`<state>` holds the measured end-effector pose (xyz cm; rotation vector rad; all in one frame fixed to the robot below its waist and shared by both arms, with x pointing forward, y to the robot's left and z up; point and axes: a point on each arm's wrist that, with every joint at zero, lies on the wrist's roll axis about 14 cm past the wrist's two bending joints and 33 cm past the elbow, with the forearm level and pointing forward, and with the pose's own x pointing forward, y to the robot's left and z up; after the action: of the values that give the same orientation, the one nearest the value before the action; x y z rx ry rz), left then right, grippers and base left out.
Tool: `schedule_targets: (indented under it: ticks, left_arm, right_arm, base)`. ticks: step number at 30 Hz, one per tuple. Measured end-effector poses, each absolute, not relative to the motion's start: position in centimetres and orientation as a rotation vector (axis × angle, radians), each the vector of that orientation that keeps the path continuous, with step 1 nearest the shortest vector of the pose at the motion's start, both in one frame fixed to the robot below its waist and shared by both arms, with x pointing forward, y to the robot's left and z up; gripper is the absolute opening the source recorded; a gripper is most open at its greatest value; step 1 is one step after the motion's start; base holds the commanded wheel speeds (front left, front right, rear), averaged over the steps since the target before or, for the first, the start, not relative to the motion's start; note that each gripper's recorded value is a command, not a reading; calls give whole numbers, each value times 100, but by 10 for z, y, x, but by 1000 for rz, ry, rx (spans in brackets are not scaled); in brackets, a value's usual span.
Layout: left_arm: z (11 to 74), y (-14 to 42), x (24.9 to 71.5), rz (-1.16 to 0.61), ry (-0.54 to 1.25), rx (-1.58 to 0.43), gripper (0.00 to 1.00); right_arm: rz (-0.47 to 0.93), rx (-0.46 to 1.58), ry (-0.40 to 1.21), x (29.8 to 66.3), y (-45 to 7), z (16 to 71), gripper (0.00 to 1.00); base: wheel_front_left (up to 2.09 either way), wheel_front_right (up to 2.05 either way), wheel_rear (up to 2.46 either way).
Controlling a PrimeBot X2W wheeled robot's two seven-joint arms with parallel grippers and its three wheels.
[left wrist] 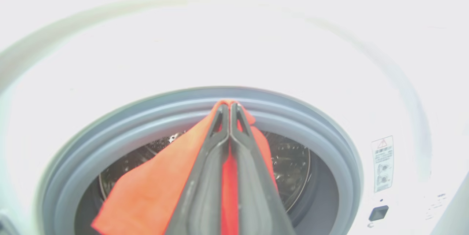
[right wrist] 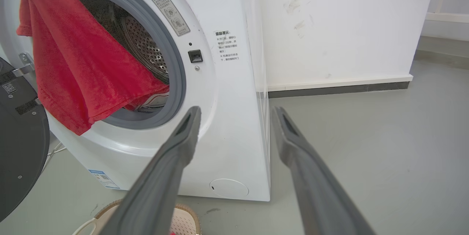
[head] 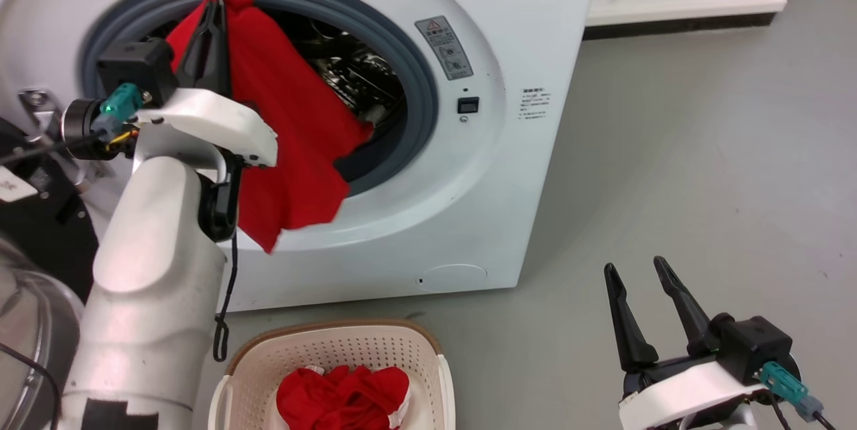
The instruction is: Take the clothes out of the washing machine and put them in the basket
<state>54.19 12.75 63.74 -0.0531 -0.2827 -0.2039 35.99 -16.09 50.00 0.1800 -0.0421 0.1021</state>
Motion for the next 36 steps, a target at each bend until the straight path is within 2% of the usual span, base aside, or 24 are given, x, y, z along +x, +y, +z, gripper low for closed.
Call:
schedule_targets:
  ticks: [9, 25, 30, 36]
  left_arm:
    - [674, 123, 486, -233, -449, -49, 0]
    - [711, 133, 381, -217, -572, -44, 0]
    - [674, 139, 378, -183, -432, -71, 0]
    - [556, 143, 384, -128, -50, -154, 0]
  right_arm:
    - [140, 179, -54, 355, -149, 508, 100]
    - [209, 174, -45, 363, -128, 510, 100]
    - [220, 177, -33, 367, -124, 506, 100]
    - [226, 177, -16, 378, -122, 499, 100]
  base:
    - [0, 0, 0]
    - [0, 0, 0]
    - [0, 0, 0]
    - [0, 0, 0]
